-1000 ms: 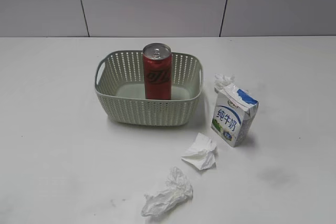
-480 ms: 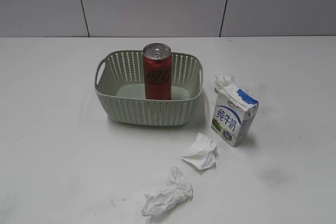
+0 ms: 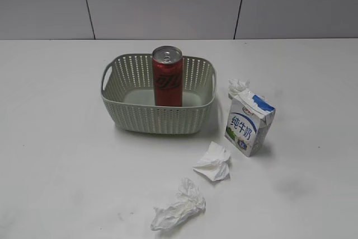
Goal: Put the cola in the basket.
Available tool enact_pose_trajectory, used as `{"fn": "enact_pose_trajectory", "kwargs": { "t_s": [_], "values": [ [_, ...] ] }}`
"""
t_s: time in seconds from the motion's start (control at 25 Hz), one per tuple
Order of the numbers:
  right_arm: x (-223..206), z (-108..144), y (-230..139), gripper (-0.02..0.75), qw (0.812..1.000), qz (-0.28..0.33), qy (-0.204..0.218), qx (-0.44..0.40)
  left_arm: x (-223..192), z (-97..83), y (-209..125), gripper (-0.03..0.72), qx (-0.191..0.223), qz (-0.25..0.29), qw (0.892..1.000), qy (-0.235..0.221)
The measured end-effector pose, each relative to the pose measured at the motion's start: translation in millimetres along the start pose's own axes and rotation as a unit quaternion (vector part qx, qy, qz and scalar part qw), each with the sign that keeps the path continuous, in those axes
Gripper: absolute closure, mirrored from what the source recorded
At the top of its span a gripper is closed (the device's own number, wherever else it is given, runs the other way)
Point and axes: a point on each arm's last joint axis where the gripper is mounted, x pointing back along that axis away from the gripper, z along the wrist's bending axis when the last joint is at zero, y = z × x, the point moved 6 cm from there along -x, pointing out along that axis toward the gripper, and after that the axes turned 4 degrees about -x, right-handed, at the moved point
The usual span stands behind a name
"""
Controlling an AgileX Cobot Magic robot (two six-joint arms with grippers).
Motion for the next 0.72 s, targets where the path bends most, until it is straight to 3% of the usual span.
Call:
{"fn": "enact_pose_trajectory", "kwargs": {
  "t_s": [0.44,0.72],
  "values": [
    [38.1,3.8,-9.7,0.147,0.989,-0.148,0.011,0.016,0.0,0.0,0.0,0.459,0.000,0.000,1.000,0.000],
    [44.8,4.6,-12.8,0.147,0.984,-0.174,0.013,0.020,0.0,0.0,0.0,0.459,0.000,0.000,1.000,0.000]
  ]
}}
